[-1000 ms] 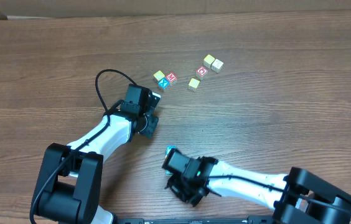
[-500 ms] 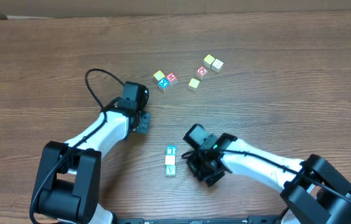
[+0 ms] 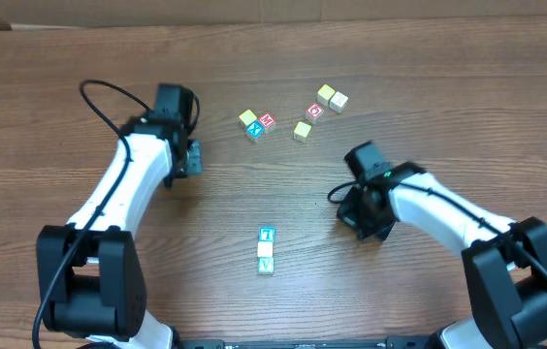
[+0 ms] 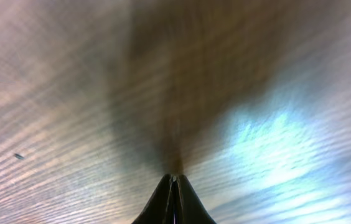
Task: Flip 5 blocks
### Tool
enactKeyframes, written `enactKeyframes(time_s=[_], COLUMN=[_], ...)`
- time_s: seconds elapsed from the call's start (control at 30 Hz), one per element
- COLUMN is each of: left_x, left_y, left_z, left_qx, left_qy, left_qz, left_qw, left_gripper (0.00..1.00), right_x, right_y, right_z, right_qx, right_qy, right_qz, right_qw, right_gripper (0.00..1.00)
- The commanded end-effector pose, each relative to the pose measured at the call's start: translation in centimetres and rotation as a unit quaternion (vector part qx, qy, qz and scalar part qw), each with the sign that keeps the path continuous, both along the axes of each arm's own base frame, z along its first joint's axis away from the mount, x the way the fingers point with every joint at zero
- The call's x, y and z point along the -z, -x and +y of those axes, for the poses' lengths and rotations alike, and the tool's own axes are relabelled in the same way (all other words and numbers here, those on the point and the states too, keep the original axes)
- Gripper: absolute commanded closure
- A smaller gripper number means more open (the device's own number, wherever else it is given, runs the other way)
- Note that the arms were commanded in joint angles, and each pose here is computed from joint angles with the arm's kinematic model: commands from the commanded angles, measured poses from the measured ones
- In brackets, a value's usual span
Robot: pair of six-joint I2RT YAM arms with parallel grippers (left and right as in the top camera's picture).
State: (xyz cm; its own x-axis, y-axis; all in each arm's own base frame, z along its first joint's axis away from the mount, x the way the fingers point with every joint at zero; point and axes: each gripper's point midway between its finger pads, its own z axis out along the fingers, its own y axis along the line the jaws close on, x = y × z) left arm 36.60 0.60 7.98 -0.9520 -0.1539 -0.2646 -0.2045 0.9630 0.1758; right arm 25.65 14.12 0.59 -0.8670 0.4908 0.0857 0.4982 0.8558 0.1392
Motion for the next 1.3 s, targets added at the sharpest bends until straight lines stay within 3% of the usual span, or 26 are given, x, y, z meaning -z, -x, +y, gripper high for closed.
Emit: enactKeyframes(time_s=[0.0,0.2,0.3,0.47,0.57,0.67,0.77,0.93,1.1,1.17,1.2,1.23,1.27], left_x=[-4.7,-13.5,-19.5,-27.3,-30.5,-32.3,-33.4,-33.7,-31.3,-30.3,-29.7,-29.1,-28.4], left_y=[-1.7,-1.9,-0.8,3.0,6.3,9.5,13.1,19.7,25.7,27.3,28.1,28.7,29.4], left_z=[1.8,2.3,2.4,2.2,1.9,0.7,-1.1,-2.7,-2.6,-2.3,-2.2,-2.1,-1.9], left_qx=[-0.059,-0.094,-0.117,-0.112,-0.071,-0.01,0.059,0.135,0.16,0.164,0.165,0.166,0.169], left_qy=[-0.027,-0.02,0.005,0.031,0.025,0.032,0.063,0.102,0.115,0.112,0.111,0.11,0.107], left_qz=[-0.056,-0.154,-0.238,-0.344,-0.383,-0.401,-0.415,-0.424,-0.401,-0.389,-0.38,-0.37,-0.356], left_qw=[0.996,0.983,0.964,0.932,0.921,0.915,0.906,0.89,0.895,0.9,0.903,0.908,0.913], left_gripper=[0.96,0.96,0.96,0.96,0.95,0.88,0.79,0.71,0.68,0.68,0.68,0.68,0.68], right_x=[-3.1,-11.0,-16.3,-22.2,-25.0,-27.2,-29.4,-33.3,-36.4,-37.2,-37.4,-37.4,-37.5], right_y=[-4.2,-8.7,-10.1,-10.1,-9.2,-7.8,-5.7,-1.8,2.6,4.2,4.8,5.4,5.9], right_z=[-0.3,-0.4,0.5,0.9,0.7,0.2,-0.8,-2.5,-4.4,-5.0,-5.3,-5.6,-5.8], right_qx=[-0.119,-0.194,-0.23,-0.26,-0.27,-0.291,-0.316,-0.316,-0.303,-0.3,-0.298,-0.298,-0.298], right_qy=[0.016,0.062,0.057,0.053,0.049,0.054,0.064,0.066,0.063,0.062,0.062,0.062,0.062], right_qz=[-0.072,-0.153,-0.211,-0.282,-0.317,-0.344,-0.367,-0.417,-0.465,-0.479,-0.482,-0.483,-0.484], right_qw=[0.99,0.967,0.948,0.922,0.908,0.891,0.873,0.85,0.83,0.823,0.822,0.821,0.821], right_gripper=[0.96,0.96,0.96,0.85,0.82,0.78,0.65,0.59,0.55,0.47,0.38,0.25,0.01])
